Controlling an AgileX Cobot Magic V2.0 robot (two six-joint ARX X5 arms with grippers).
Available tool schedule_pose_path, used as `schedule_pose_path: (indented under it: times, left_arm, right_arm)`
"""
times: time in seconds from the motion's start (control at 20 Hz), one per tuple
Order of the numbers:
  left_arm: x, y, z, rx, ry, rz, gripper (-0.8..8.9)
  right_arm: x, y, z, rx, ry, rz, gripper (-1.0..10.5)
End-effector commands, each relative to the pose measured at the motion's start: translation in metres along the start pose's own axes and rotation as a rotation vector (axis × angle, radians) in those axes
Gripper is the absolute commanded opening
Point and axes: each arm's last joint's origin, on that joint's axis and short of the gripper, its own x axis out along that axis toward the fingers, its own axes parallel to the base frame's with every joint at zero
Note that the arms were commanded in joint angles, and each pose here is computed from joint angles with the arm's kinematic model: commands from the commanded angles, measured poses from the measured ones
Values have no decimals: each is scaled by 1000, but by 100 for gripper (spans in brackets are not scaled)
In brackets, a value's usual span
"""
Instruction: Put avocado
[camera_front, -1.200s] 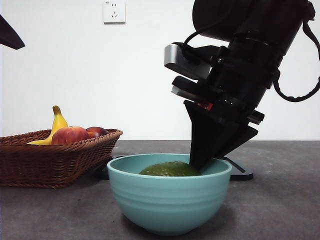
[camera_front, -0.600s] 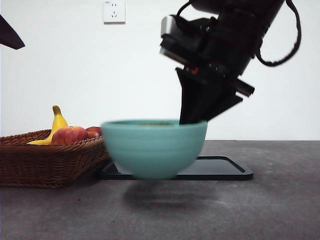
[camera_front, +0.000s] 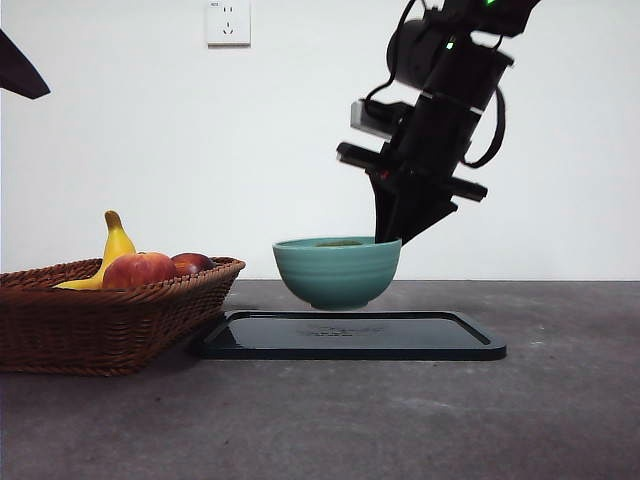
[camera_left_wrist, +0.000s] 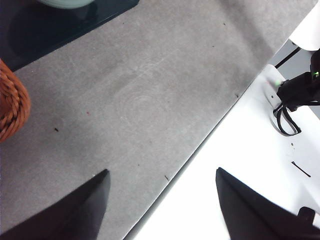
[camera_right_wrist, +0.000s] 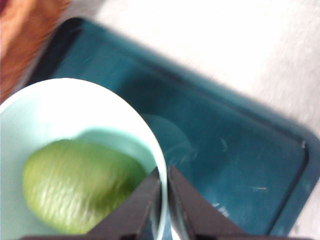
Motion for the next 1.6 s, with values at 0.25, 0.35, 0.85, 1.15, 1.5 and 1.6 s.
schedule_pose_path:
  times: [0.25, 0.35, 0.85, 1.15, 1.5, 1.6]
  left_arm:
    - [0, -1, 2, 16, -5, -10, 342]
    - [0, -1, 2, 16, -4, -10, 342]
    - [0, -1, 2, 15, -3, -10, 342]
    - [0, -1, 2, 15, -3, -10, 342]
    - [0, -1, 2, 17, -6, -10, 342]
    - [0, -1, 2, 17, -6, -10, 342]
  right_arm:
    - [35, -11, 4, 2, 28, -2, 14]
    - [36, -11, 4, 2, 31, -3, 14]
    - [-6, -2, 12, -1, -45, -33, 133]
    - [-119, 25, -6, -67, -93, -12, 134]
    - [-211, 53, -81, -153, -241, 43, 134]
    - [-215, 58, -112, -170, -231, 98, 134]
